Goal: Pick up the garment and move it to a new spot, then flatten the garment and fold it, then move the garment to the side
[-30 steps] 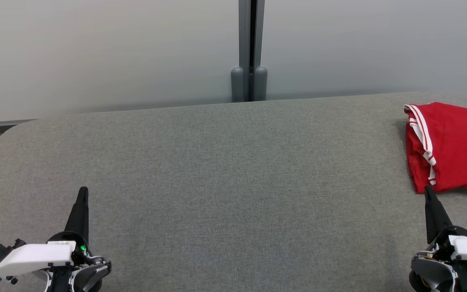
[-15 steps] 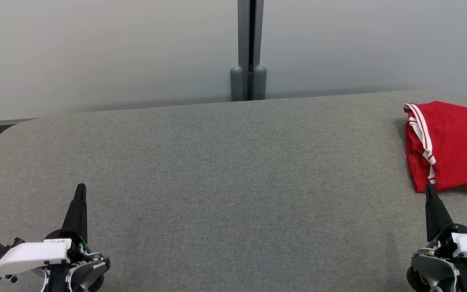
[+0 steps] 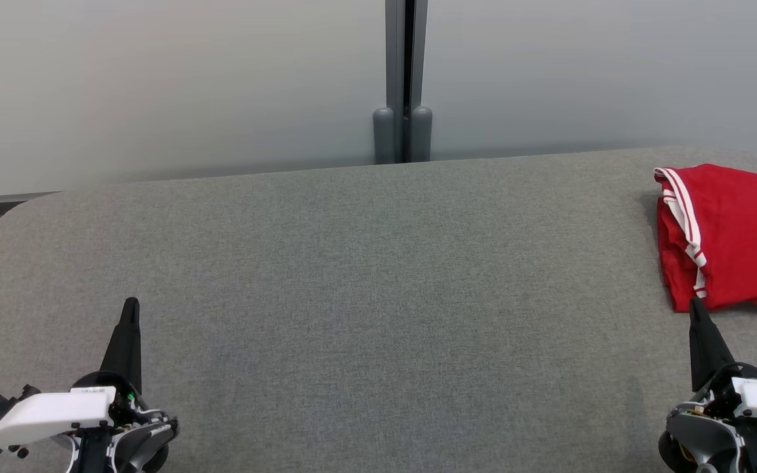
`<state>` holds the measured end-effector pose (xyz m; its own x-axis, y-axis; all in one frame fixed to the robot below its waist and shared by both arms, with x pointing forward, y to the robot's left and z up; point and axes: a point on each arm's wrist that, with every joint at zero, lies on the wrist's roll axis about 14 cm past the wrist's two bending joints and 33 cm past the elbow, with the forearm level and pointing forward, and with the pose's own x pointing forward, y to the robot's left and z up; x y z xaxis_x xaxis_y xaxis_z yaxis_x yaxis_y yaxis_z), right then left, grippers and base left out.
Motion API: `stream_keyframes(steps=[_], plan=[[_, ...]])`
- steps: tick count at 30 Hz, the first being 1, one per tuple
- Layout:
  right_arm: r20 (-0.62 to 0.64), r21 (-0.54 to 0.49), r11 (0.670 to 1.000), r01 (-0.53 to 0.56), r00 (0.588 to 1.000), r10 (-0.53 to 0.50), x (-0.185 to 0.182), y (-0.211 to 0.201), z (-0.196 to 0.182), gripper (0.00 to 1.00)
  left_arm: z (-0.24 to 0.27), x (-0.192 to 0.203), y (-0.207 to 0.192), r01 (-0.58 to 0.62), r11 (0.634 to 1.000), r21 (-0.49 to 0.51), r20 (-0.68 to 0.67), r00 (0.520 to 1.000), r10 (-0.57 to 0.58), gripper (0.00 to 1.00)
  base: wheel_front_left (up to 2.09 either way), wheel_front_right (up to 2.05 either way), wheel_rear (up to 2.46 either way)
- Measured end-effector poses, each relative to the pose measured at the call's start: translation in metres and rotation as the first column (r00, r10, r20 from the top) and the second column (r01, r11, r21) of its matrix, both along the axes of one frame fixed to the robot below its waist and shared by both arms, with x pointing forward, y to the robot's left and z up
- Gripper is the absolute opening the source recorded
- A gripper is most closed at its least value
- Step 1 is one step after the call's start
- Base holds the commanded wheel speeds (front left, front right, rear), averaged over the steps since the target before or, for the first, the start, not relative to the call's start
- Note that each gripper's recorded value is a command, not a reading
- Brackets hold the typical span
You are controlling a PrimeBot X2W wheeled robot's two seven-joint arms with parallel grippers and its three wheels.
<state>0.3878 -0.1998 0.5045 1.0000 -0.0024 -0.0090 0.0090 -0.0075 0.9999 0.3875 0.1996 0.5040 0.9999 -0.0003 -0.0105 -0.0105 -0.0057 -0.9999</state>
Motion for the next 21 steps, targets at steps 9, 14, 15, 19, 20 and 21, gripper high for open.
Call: stream_keyframes(steps=[9,14,15,19,20,21], plan=[[0.0,-0.002,1.0,0.0,1.0,0.0,0.0,-0.0001,0.0,0.0,0.0,0.0,0.0001,-0.001,1.0,0.0,0.0,1.0,0.001,0.0,0.0,0.0,0.0],[0.0,-0.001,1.0,0.001,1.0,-0.001,-0.0001,-0.0003,-0.0001,0.0,0.0,0.0,0.0002,-0.001,1.0,-0.001,0.0,1.0,0.001,0.0,0.0,0.0,0.0],[0.0,-0.001,1.0,0.001,1.0,-0.001,0.0,-0.0003,-0.0001,0.0,0.0,0.0,0.0001,-0.001,1.0,0.0,0.0,1.0,0.001,0.0,0.0,0.0,0.0],[0.0,-0.001,1.0,0.001,1.0,-0.001,-0.0001,-0.0002,-0.0001,0.0,0.0,0.0,0.0001,-0.001,1.0,-0.001,0.0,1.0,0.001,0.0,0.0,0.0,0.0],[0.0,-0.002,1.0,0.001,1.0,-0.001,-0.0001,-0.0003,-0.0001,0.0,0.0,0.0,0.0001,-0.001,1.0,-0.001,0.0,1.0,0.001,0.0,0.0,0.0,0.0],[0.0,-0.002,1.0,0.001,1.0,-0.001,-0.0001,-0.0003,-0.0001,0.0,0.0,0.0,0.0001,-0.001,1.0,-0.001,0.0,1.0,0.001,0.0,0.0,0.0,0.0]])
